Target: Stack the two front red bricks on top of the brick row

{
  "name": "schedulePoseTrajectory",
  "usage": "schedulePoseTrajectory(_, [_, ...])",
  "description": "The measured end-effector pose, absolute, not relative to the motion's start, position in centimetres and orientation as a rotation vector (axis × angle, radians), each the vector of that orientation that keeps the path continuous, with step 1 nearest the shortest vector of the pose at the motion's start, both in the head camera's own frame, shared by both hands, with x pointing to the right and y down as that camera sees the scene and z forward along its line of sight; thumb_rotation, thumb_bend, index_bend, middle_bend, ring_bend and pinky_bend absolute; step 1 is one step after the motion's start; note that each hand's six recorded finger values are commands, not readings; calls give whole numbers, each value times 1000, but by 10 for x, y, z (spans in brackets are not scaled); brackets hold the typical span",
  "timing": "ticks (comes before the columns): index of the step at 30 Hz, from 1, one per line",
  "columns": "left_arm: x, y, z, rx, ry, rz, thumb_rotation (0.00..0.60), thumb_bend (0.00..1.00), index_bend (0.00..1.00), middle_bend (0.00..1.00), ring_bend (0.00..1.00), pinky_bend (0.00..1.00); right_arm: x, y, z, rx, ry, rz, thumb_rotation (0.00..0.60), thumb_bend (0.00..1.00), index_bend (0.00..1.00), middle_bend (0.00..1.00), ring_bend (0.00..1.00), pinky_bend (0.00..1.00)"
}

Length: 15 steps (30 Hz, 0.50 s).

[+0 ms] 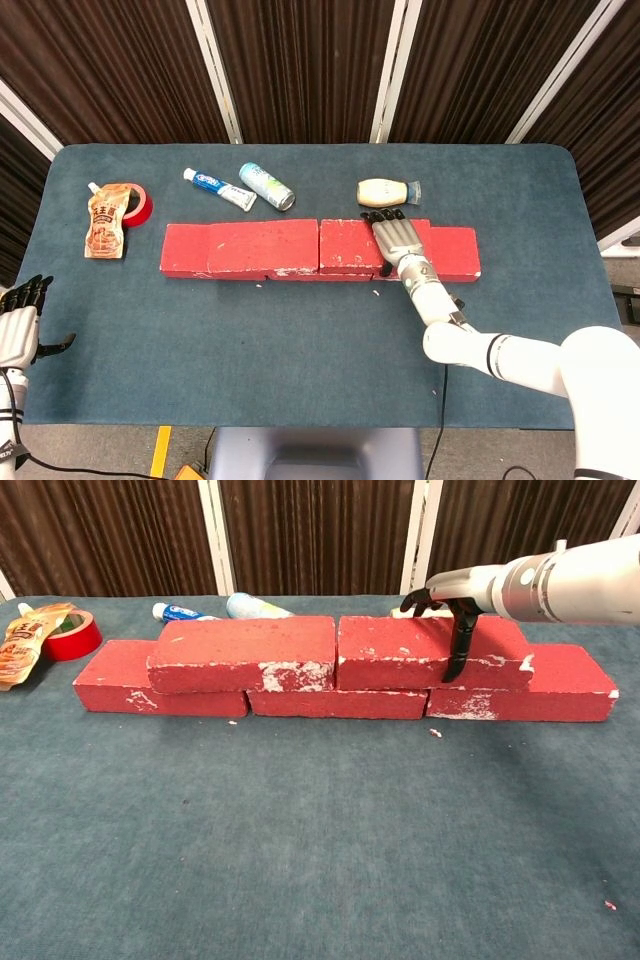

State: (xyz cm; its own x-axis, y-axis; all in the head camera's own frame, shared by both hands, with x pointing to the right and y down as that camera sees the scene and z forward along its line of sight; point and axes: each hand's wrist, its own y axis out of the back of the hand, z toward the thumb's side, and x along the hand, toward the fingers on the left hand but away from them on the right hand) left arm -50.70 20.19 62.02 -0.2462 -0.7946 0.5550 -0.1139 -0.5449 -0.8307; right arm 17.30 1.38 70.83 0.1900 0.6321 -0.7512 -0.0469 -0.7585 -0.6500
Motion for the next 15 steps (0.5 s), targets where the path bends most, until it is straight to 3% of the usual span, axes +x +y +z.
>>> schedulePoseTrajectory(15, [-507,201,620,-1518,1098,-1850,600,223,0,0,0,0,166,13,693,-1971,-578,1570,600,0,113,153,70,0])
